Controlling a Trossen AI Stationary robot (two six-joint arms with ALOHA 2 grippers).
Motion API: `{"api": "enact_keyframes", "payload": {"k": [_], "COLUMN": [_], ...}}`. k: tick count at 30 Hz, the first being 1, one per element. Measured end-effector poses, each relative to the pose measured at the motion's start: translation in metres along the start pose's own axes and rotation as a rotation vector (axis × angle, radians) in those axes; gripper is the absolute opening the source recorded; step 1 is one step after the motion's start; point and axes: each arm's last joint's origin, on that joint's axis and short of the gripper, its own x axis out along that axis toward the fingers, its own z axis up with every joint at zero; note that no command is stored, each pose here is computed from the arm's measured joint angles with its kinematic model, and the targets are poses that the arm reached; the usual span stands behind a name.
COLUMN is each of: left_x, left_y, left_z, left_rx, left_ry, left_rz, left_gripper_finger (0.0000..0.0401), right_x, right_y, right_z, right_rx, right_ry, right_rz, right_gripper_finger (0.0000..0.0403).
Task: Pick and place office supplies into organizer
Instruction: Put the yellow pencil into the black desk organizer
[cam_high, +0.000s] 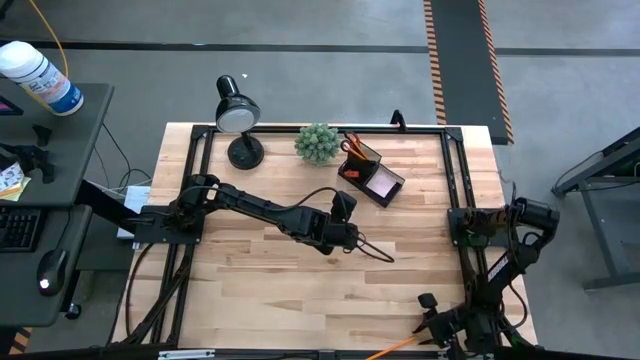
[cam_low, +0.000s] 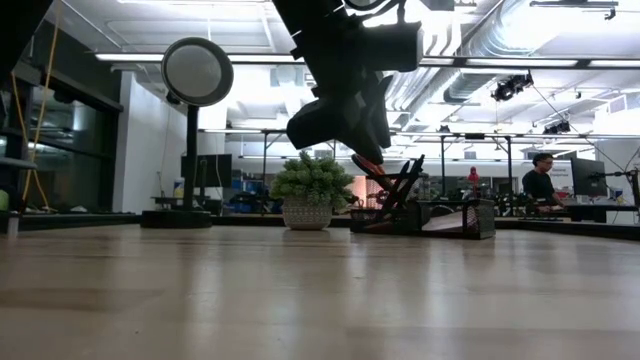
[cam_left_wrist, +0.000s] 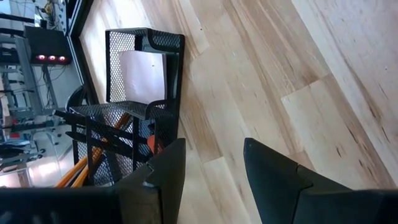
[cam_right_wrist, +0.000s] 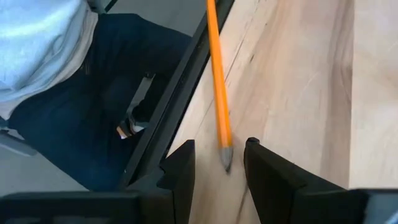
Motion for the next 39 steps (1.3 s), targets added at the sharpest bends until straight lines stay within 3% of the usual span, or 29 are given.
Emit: {"api": "enact_keyframes", "payload": {"k": [17, 22, 30, 39], "left_x": [0.000, 0.000, 0.000, 0.000], "left_y": [0.000, 0.000, 0.000, 0.000], "left_z": [0.000, 0.000, 0.000, 0.000], "left_rx": [-0.008, -0.009, -0.009, -0.010], "left_ry": [0.000, 0.000, 0.000, 0.001], "left_rz": [0.000, 0.000, 0.000, 0.001], "left_gripper_finger": [0.0150, 0.0150, 0.0150, 0.0150], "right_x": [0.003, 0.006, 0.008, 0.011], "right_y": [-0.004, -0.008, -0.011, -0.016], "right_z": [0.002, 0.005, 0.007, 0.009], "right_rx": [-0.003, 0.006, -0.005, -0.055], "right_ry": [0.024, 0.057, 0.089, 0.052], "right_rz": [-0.012, 0.007, 0.024, -0.037], "right_gripper_finger": [0.0126, 0.0098, 0.0016, 0.0006]}}
